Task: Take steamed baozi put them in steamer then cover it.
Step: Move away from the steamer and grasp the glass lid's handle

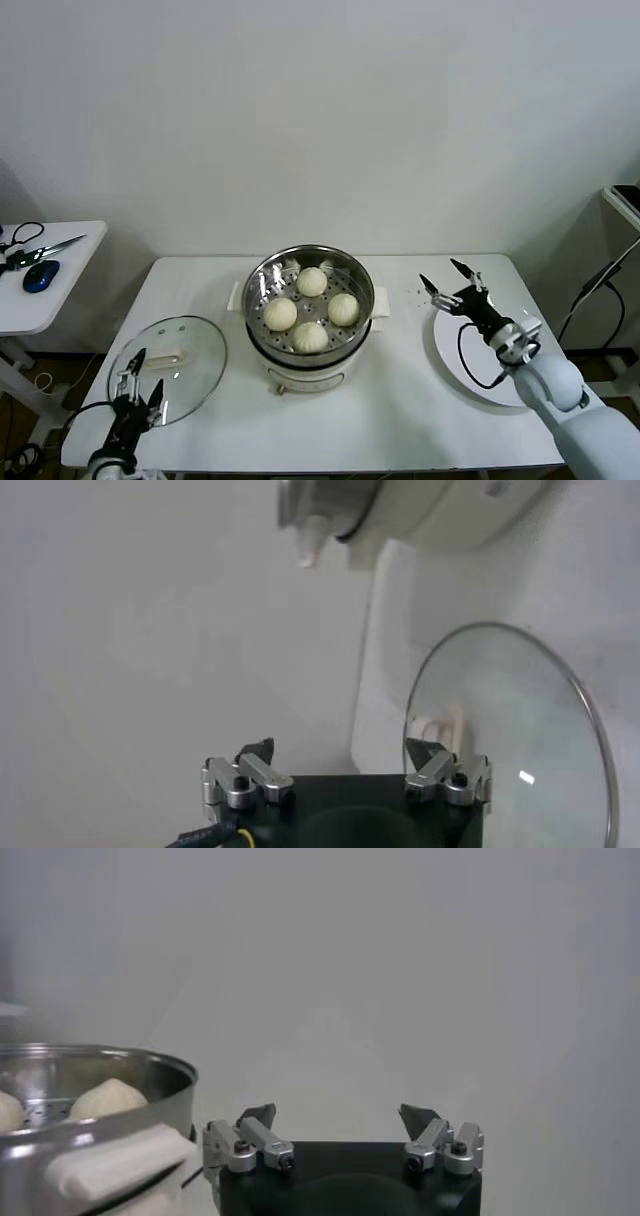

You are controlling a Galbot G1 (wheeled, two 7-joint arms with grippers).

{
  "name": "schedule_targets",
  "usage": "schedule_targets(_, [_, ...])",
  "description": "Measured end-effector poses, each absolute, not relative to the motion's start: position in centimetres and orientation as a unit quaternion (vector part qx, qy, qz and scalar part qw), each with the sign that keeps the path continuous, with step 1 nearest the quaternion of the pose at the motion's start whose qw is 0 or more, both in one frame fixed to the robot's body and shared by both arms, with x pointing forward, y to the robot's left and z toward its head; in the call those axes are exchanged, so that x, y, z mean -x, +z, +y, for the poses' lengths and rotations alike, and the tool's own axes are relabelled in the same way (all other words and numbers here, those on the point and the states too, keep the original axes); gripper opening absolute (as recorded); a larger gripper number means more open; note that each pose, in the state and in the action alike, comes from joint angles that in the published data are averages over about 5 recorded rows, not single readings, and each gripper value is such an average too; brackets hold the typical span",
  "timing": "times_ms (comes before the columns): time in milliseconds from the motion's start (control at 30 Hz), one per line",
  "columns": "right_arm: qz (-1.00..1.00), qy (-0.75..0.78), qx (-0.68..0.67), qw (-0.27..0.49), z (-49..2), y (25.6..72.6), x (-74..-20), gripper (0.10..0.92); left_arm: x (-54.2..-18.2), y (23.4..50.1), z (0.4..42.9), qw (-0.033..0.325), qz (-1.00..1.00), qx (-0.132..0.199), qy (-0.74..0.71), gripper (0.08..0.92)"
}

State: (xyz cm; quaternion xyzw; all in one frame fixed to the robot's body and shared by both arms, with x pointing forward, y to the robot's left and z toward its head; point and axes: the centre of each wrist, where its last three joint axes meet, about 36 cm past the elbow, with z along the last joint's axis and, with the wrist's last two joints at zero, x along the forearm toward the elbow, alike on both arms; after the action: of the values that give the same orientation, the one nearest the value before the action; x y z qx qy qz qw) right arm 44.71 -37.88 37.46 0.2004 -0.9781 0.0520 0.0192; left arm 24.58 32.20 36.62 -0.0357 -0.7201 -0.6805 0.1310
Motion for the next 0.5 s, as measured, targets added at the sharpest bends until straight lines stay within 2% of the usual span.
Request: schedule_targets(500, [-0.985,0.048,-0.161,0.039,-38.8,34.5,-42.1,0.823,-29.6,29.9,33.1,0.127,-0.672,0.016,-0.730,0.823])
